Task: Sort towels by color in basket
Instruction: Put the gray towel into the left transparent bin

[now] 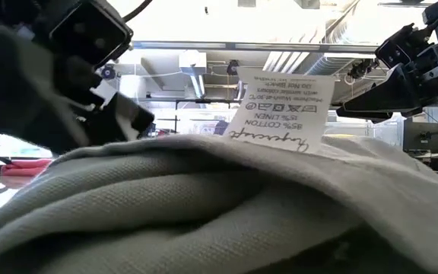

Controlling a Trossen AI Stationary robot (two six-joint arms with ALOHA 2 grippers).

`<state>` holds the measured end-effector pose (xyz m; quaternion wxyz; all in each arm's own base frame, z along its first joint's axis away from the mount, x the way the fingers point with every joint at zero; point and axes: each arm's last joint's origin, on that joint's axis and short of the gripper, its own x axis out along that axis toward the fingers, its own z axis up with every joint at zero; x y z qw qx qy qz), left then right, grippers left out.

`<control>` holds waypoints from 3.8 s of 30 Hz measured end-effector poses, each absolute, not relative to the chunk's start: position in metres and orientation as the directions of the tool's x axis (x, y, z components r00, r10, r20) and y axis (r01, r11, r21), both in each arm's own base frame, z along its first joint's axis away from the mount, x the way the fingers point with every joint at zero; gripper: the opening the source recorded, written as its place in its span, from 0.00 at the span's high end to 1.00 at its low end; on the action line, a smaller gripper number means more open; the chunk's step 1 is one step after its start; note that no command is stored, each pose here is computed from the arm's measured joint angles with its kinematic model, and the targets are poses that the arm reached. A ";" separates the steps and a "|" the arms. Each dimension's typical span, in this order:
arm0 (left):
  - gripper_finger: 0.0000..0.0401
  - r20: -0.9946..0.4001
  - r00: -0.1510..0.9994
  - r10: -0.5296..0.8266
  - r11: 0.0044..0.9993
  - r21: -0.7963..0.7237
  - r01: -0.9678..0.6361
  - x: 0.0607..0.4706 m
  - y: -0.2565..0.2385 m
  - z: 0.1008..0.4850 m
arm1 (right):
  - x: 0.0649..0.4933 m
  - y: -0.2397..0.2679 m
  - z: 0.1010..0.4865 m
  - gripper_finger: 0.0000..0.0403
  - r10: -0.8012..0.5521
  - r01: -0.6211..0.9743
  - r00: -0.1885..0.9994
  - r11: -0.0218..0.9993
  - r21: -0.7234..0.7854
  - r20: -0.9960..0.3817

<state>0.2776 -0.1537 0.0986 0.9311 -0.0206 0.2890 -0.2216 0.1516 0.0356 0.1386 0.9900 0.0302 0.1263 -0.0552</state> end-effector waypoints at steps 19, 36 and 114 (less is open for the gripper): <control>0.57 -0.635 0.700 -0.327 0.926 -0.067 0.372 0.294 -0.142 0.070 | 0.151 0.035 0.138 0.64 -0.128 0.142 0.957 0.989 0.035 -0.260; 0.98 -0.531 0.847 -0.034 0.958 0.224 0.179 0.288 -0.136 0.123 | 0.151 0.033 0.138 0.64 -0.187 0.204 0.948 0.978 0.040 -0.257; 0.87 -0.502 0.581 0.640 0.766 0.362 -0.531 0.350 0.183 0.272 | 0.150 0.030 0.138 0.64 -0.300 0.318 0.924 0.947 0.039 -0.238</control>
